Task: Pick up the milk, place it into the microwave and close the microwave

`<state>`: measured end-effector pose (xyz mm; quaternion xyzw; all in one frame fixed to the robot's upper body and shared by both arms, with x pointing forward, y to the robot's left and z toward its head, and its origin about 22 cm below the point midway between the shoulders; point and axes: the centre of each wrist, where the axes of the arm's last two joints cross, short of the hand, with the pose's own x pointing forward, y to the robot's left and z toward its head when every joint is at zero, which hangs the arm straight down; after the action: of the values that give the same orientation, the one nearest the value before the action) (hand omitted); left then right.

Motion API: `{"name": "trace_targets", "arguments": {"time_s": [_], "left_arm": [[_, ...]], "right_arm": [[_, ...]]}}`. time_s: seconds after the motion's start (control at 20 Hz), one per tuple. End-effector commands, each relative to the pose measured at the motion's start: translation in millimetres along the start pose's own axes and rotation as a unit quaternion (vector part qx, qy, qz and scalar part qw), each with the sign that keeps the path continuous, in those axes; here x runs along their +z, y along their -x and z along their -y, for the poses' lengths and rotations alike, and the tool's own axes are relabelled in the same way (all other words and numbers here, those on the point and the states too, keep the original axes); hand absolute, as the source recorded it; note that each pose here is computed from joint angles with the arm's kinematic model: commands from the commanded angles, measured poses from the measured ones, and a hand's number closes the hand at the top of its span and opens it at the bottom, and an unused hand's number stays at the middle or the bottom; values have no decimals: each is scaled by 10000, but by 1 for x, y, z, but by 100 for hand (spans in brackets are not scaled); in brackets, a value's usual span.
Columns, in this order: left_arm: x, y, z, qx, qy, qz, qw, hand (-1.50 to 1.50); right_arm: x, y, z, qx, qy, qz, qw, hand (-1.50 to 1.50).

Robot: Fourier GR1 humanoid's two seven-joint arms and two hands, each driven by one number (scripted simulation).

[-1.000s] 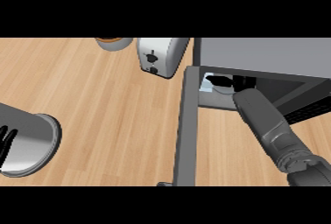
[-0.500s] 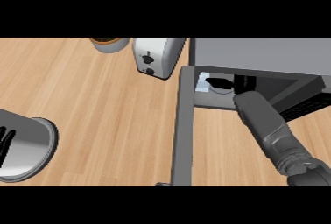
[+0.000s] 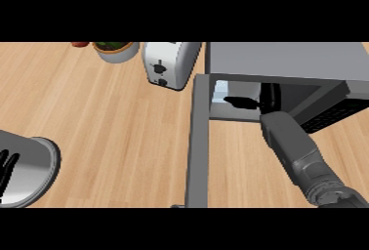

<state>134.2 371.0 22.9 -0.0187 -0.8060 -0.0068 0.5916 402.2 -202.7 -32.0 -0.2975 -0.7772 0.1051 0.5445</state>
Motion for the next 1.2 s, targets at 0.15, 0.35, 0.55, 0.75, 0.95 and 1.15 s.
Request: {"name": "trace_targets", "arguments": {"time_s": [0.15, 0.35, 0.55, 0.75, 0.95, 1.15], "left_arm": [[3, -8, 19, -37, 108, -46, 9999, -150], [8, -8, 24, 54, 412, -251, 9988, -150], [18, -14, 23, 373, 833, -170, 9957, -150], [3, 5, 33, 612, 1045, -239, 9924, -150], [7, 4, 55, 692, 1374, -243, 9878, -150], [6, 1, 63, 525, 1778, -278, 9823, -150]], "right_arm": [[42, 19, -14, -860, -217, -73, 9960, -150], [47, 24, -11, -1421, -375, -91, 9891, -150], [85, 30, -28, -2020, -750, -140, 9764, -150], [98, 32, -31, -2531, -995, -132, 9622, -150], [137, 49, -23, -2861, -938, -167, 9535, -150], [162, 54, -10, -2876, -980, -124, 9527, -150]]}}
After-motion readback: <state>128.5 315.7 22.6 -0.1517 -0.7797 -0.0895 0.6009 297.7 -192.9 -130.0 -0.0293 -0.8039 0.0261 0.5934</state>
